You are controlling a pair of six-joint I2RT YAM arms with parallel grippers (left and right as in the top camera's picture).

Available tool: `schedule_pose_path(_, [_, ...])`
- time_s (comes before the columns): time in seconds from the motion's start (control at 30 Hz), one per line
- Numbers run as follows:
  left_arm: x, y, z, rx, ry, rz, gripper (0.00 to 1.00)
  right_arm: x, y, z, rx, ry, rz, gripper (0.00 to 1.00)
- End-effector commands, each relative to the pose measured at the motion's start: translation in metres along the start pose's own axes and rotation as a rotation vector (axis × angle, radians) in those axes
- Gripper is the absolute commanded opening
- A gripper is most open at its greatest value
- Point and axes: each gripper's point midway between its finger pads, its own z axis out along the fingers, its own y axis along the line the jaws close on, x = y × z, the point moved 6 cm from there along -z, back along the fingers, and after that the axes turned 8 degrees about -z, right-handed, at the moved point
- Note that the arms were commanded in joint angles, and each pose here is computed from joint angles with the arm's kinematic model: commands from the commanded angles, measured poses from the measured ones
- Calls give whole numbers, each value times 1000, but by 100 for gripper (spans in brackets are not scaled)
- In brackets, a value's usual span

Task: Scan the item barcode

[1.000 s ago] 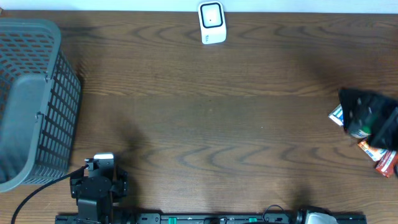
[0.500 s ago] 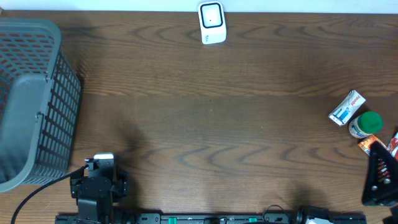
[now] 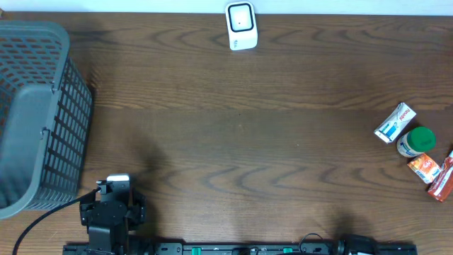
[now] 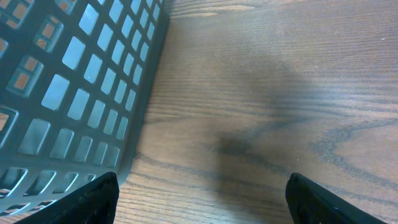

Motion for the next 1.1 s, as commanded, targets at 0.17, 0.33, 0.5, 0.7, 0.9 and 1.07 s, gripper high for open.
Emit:
schedule_pose_path(0.17, [-2,1,-2,-4,-7,-14,86,26,-4,4,13,-58,-7,99])
schedule_pose_path(0.33, [-2,1,-2,-4,-7,-14,86,47,-6,20,14,-48,-8,99])
schedule_pose_path(0.5, [-2,1,-2,-4,-7,-14,86,70,-8,43,8,5,-1,99])
schedule_pose_path(0.7, [-2,1,-2,-4,-7,-14,86,100,-8,62,-31,37,2,99])
schedule_pose_path(0.9, [-2,1,-2,-4,-7,-14,86,134,-8,62,-70,36,5,99])
schedule_pose_path(1.07, [-2,1,-2,-4,-7,-14,86,169,-9,64,-95,47,8,99])
